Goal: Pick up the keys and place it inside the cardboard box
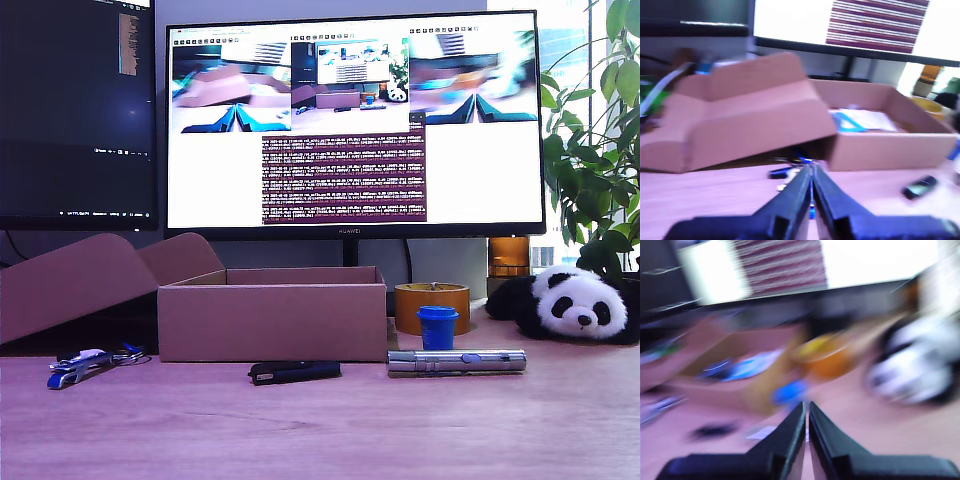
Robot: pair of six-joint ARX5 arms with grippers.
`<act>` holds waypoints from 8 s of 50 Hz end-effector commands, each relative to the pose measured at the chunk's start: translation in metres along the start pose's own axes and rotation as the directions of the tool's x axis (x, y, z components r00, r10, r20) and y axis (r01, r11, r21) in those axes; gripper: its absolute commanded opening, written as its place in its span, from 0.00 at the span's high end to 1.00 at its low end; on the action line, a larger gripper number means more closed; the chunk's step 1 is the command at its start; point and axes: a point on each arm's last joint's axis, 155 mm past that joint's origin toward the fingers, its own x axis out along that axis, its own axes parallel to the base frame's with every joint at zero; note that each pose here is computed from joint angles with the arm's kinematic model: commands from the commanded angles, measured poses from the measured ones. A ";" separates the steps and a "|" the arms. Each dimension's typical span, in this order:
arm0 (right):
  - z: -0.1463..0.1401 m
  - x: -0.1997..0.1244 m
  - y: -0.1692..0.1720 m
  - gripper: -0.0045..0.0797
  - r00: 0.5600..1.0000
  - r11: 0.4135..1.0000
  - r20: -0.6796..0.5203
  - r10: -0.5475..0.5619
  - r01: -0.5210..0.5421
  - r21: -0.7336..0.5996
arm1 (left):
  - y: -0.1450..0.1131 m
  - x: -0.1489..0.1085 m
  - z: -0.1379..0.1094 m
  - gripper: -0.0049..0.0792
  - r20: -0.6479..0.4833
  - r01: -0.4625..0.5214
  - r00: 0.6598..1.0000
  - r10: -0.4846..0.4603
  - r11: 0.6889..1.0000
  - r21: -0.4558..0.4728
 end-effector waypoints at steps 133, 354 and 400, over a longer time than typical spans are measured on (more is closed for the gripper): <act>-0.039 -0.005 0.074 0.96 0.952 0.948 -0.139 0.273 -0.291 -0.130 | 0.007 0.105 -0.103 0.45 -0.418 0.011 0.907 0.046 0.991 0.132; -0.034 -0.001 0.057 0.96 0.977 0.970 -0.114 0.182 -0.198 -0.143 | -0.129 0.248 0.007 0.96 -0.490 0.372 0.841 -0.230 0.903 0.215; -0.033 0.000 0.052 0.96 0.982 0.974 -0.107 0.158 -0.173 -0.146 | -0.113 0.244 -0.056 0.73 -0.657 0.363 0.732 -0.180 0.919 0.153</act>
